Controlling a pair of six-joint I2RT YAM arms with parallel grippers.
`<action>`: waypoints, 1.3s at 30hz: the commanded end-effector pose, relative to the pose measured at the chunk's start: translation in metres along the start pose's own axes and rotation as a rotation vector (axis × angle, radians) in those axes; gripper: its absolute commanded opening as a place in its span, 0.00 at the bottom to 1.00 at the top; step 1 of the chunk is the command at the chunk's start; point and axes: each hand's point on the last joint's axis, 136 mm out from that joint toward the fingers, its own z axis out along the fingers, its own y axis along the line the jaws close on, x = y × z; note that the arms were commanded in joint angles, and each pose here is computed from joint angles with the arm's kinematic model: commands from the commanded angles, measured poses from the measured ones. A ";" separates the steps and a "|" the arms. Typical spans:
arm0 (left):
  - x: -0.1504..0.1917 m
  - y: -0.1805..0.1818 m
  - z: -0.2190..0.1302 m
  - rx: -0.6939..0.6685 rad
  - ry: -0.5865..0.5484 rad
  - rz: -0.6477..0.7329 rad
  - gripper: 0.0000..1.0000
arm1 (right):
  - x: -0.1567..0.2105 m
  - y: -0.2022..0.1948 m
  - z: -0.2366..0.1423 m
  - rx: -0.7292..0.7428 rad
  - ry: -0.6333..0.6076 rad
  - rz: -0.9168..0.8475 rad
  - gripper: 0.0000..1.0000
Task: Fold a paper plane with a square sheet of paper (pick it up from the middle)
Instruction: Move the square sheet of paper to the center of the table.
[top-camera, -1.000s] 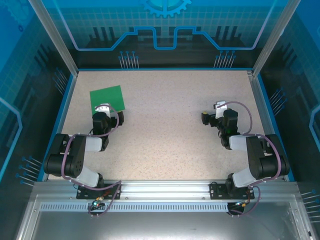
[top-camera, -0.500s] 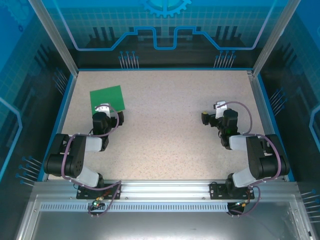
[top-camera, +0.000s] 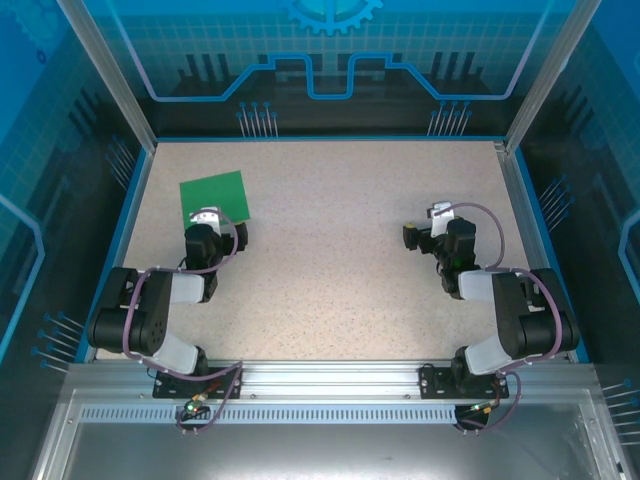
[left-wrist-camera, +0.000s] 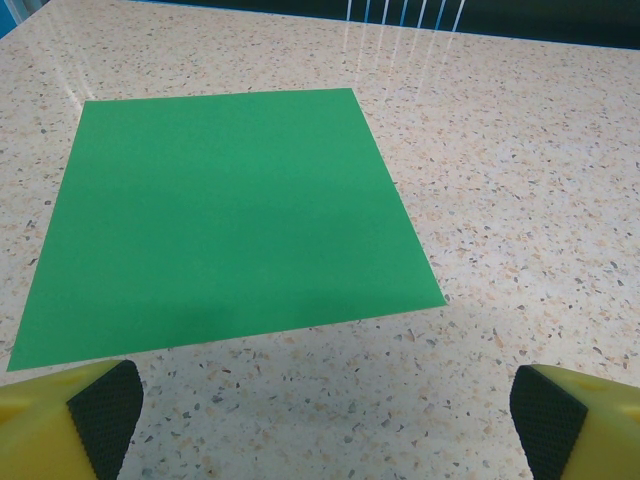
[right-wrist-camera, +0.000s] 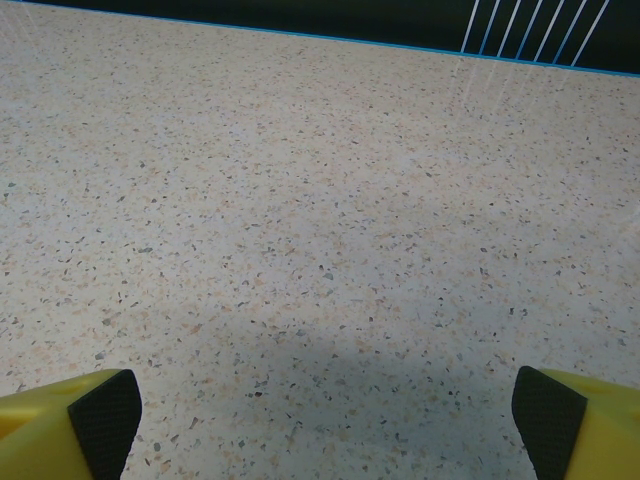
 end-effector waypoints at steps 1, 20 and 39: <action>-0.014 -0.007 0.001 0.033 -0.037 0.018 0.98 | -0.008 -0.003 0.002 -0.004 -0.013 -0.004 0.99; -0.111 -0.016 -0.061 0.026 0.097 -0.353 0.99 | -0.028 -0.013 -0.035 0.057 0.318 0.310 0.99; -0.048 -0.031 0.098 -0.062 0.569 -0.474 0.99 | -0.050 0.079 -0.054 -0.514 0.407 0.549 0.99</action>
